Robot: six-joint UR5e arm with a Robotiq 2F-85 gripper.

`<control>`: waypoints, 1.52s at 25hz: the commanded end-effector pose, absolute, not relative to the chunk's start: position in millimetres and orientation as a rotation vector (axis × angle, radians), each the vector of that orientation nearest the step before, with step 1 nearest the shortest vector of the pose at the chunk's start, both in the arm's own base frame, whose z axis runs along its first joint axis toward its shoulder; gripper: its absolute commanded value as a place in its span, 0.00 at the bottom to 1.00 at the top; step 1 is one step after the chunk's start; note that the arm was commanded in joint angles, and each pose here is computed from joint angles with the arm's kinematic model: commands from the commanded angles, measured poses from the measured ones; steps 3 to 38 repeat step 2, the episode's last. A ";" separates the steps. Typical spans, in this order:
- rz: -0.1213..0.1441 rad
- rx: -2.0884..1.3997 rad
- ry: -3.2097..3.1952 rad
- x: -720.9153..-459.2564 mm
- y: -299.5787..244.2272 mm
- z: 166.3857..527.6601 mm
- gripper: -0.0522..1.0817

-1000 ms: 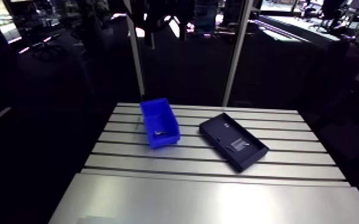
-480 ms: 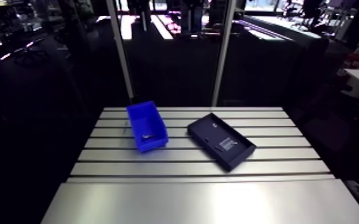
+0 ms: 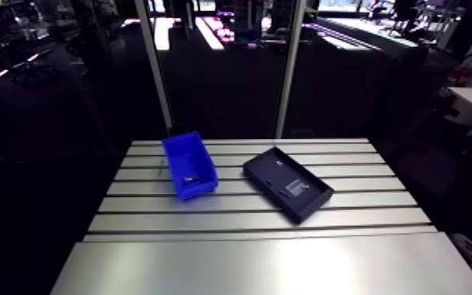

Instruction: Pick up the M10 bolt from the tray and put it into the blue bin.

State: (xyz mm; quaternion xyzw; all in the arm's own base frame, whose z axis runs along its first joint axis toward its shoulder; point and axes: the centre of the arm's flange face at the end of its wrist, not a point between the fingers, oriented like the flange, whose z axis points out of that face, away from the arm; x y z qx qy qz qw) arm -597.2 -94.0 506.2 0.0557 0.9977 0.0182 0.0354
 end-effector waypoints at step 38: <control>0.057 0.164 3.070 -597.8 -93.1 507.8 0.05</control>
